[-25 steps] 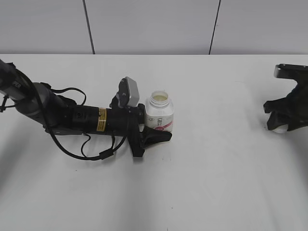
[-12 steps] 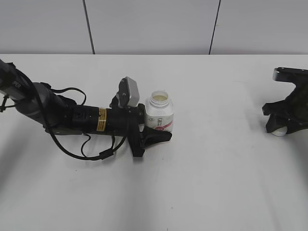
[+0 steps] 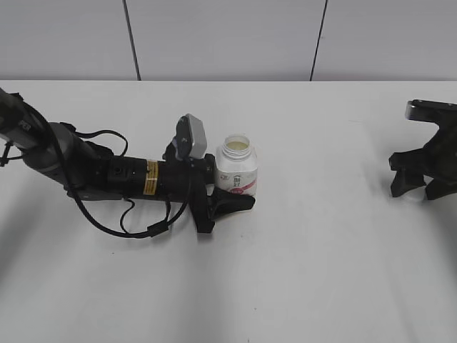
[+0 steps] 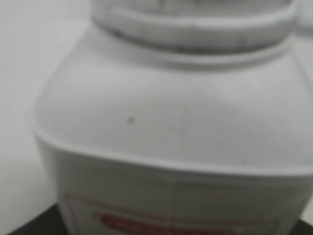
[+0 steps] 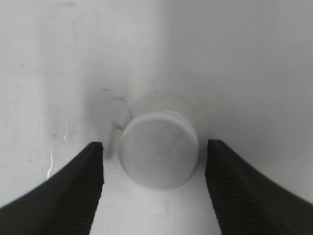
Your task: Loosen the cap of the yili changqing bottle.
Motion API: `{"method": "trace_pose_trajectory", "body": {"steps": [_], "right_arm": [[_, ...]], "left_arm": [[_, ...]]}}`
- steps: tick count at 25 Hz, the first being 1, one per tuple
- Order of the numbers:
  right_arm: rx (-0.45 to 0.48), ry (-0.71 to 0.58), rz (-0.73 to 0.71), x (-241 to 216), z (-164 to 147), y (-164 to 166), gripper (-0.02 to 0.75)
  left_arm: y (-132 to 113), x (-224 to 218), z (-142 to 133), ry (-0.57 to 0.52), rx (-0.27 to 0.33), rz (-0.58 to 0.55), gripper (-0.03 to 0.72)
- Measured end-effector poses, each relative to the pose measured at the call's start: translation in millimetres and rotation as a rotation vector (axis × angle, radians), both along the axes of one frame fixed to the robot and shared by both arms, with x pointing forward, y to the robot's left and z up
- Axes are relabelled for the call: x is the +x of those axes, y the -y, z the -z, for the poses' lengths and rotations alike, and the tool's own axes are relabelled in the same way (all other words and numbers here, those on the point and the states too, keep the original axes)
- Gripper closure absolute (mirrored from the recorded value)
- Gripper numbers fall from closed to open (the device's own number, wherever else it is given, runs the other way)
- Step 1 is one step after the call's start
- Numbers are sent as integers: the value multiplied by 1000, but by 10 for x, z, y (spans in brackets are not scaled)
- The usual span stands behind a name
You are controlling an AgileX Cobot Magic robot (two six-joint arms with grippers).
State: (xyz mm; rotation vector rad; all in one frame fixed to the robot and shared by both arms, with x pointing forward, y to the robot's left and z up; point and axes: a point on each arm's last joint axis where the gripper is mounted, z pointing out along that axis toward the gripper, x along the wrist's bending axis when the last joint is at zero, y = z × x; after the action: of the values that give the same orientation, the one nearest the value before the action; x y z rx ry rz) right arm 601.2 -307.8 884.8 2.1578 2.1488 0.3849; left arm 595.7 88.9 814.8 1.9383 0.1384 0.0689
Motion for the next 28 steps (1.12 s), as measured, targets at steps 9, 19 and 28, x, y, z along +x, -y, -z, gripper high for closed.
{"method": "trace_pose_trajectory", "body": {"steps": [9,19,28], "right_arm": [[1,100,-2,81,-380,-1,216],[10,109,1,114,-450,-7,216],[12,107,2,112,-450,-9,216]], "left_arm": [[0,0,-1,-7,-2,-3,291],[-6,4,5,-41,0,-19,97],[15,52,-348,26,-33,-18,99]]}}
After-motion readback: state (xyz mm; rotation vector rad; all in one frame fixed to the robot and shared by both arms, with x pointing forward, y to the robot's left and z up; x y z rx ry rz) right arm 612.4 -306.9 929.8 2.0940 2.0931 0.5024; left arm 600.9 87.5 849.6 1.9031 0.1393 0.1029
